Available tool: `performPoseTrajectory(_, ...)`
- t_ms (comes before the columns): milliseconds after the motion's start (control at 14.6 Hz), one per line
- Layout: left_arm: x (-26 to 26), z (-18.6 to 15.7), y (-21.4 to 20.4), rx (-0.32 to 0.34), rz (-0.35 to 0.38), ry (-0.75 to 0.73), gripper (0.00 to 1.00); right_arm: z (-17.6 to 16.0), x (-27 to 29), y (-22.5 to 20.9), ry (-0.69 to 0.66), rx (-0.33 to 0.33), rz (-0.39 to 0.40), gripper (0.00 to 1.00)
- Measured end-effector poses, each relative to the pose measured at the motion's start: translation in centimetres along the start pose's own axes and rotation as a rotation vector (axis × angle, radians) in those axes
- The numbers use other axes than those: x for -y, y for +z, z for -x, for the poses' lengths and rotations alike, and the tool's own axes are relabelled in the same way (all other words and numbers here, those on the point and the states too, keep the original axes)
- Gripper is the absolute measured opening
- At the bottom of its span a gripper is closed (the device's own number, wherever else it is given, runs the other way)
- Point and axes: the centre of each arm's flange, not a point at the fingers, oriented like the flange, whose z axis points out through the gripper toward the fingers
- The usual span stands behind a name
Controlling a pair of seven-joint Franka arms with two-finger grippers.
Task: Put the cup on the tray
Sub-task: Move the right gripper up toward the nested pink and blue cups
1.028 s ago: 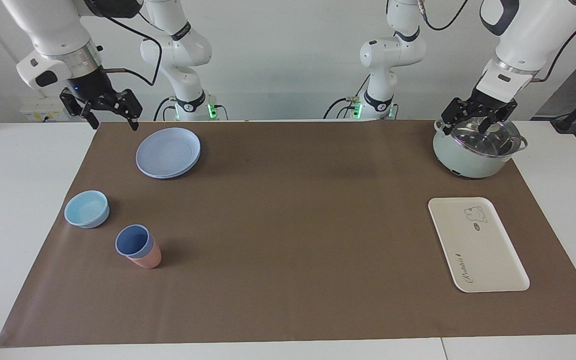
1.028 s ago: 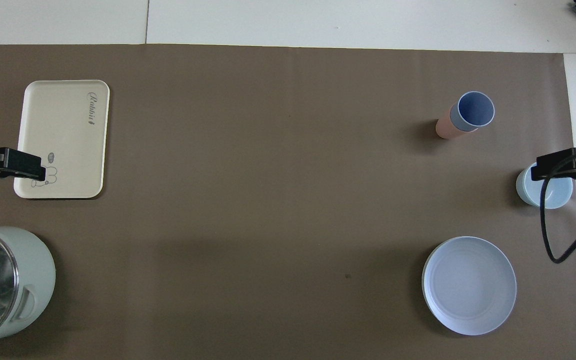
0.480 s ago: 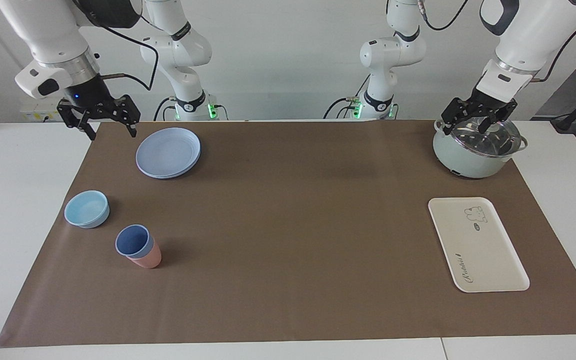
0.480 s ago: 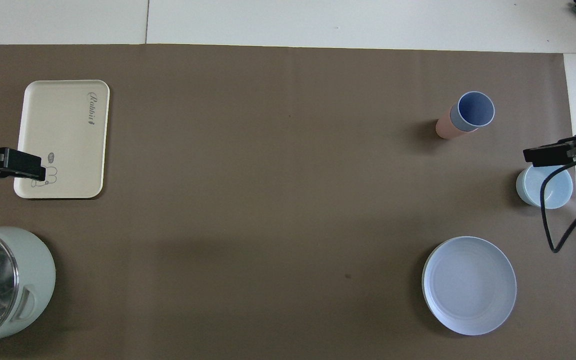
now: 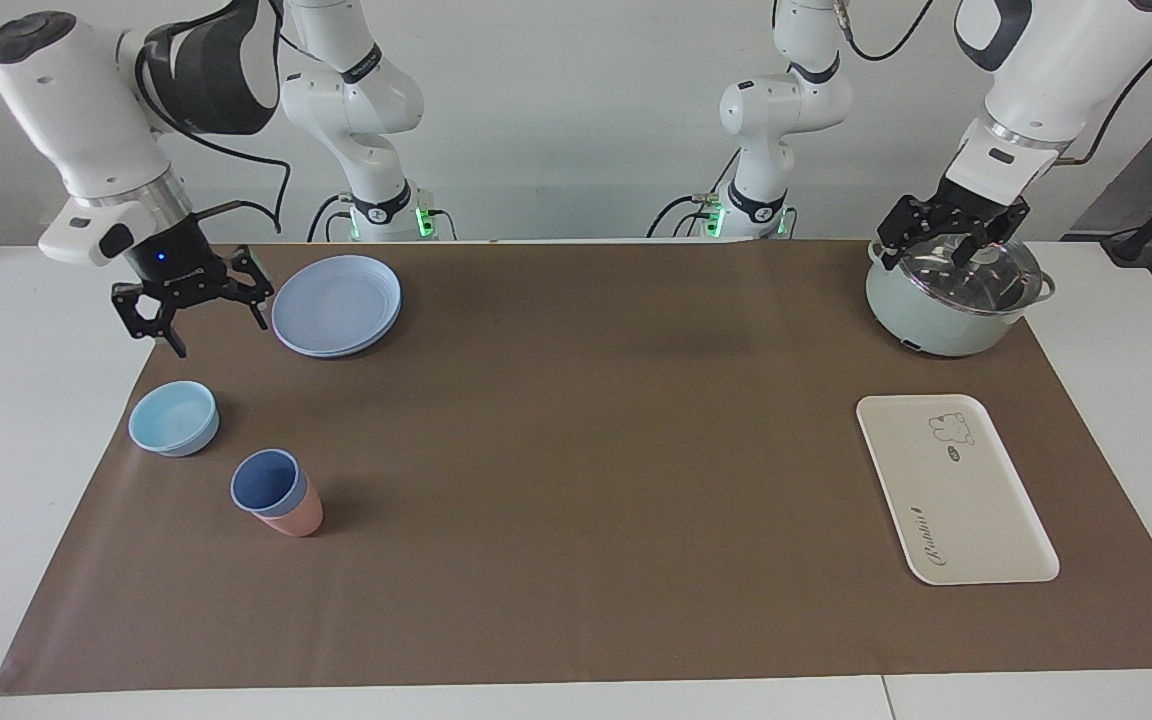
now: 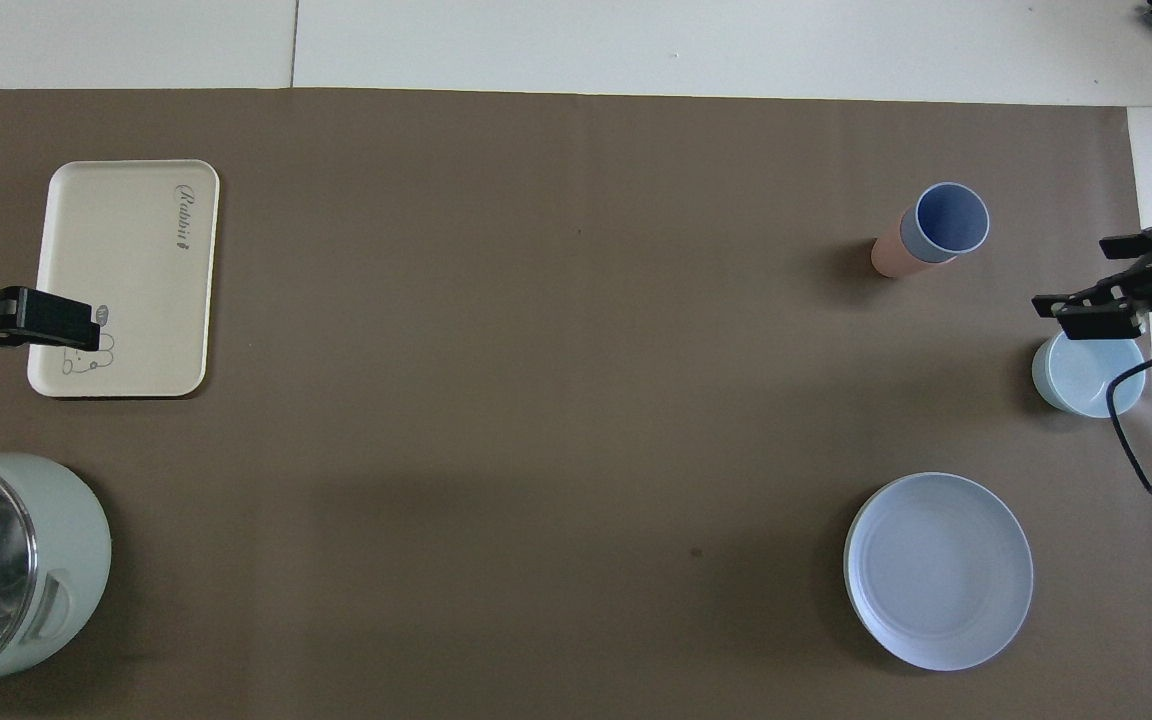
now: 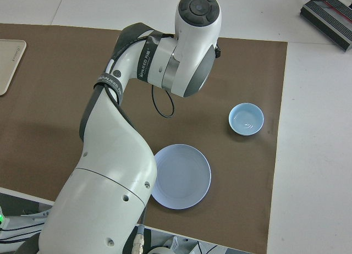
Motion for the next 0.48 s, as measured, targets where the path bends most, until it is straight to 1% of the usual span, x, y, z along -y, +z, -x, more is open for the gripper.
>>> performPoseTrajectory(206, 0.2, -0.2, -0.8, -0.018, 0.001, -0.003, 1.0, 3.9, -3.0, 2.9, -0.142, -0.133, -0.054, 1.0)
performPoseTrajectory(343, 0.4, -0.5, -0.5, -0.012, 0.002, -0.004, 1.0, 4.9, -4.2, 6.2, -0.193, -0.225, -0.08, 1.0)
performPoseTrajectory(480, 0.3, -0.7, -0.2, -0.003, 0.003, 0.001, 1.0, 5.4, -4.8, 9.7, -0.213, -0.279, -0.114, 1.0)
